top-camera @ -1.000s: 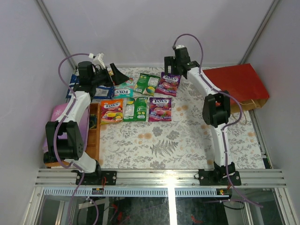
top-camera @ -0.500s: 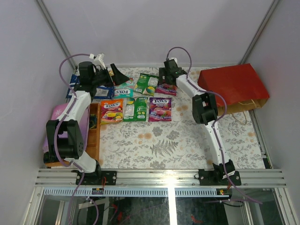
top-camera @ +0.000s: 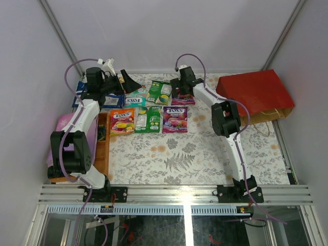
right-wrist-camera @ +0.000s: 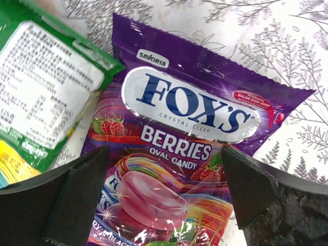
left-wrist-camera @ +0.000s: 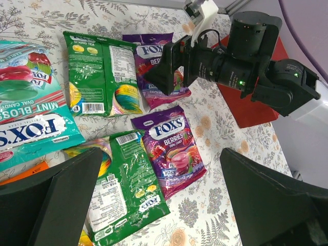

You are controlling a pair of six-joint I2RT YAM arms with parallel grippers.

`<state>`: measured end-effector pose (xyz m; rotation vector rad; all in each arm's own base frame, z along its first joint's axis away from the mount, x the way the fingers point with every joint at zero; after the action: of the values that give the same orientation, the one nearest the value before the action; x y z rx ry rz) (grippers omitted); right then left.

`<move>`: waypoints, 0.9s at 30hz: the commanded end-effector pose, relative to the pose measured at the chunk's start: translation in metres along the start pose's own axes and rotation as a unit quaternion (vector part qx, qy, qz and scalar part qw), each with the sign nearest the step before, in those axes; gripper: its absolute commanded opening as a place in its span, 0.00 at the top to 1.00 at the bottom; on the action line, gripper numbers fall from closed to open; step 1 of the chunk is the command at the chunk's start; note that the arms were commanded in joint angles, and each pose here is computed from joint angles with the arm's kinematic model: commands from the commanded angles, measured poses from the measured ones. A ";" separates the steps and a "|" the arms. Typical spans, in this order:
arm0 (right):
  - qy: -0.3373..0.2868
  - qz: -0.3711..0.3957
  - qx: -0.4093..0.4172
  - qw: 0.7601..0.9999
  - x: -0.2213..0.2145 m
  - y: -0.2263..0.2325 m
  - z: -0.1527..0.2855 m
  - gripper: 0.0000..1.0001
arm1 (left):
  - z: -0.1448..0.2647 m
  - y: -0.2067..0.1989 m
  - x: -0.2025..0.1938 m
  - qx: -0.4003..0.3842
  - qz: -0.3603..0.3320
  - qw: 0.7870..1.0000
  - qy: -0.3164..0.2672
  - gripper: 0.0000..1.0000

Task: Take the snacks out of the paper bag
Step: Place the snack at the center of the board.

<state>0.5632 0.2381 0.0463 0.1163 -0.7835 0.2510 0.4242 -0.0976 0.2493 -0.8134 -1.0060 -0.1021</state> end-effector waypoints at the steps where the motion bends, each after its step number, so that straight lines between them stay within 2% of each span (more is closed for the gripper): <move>1: 0.043 0.083 0.058 0.994 -0.018 0.013 0.019 0.02 | 0.002 0.000 0.012 0.002 -0.017 1.000 -0.012 0.00; 5: 0.037 0.055 0.043 0.997 -0.012 0.012 0.026 0.02 | 0.002 -0.001 0.013 0.001 -0.017 1.000 -0.012 0.00; 13: 0.023 -0.070 0.048 0.996 -0.005 0.027 0.022 0.03 | 0.003 -0.001 0.013 0.001 -0.017 1.000 -0.013 0.00; 27: -0.001 -0.030 0.097 0.995 0.016 0.077 0.010 0.03 | 0.001 0.001 0.012 0.000 -0.016 1.000 -0.010 0.00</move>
<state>0.5537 0.2832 0.0554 0.2479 -0.7532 0.2130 0.4240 -0.0976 0.2490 -0.8135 -1.0042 -0.1013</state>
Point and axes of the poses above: each gripper's point midway between its finger pads, its own z axis back along the fingers, its own y axis along the line the jaws close on, x = y × z, the point moved 3 cm from there along z, back along the fingers, and after that the axes turned 4 degrees about -z, right-handed, at the moved point
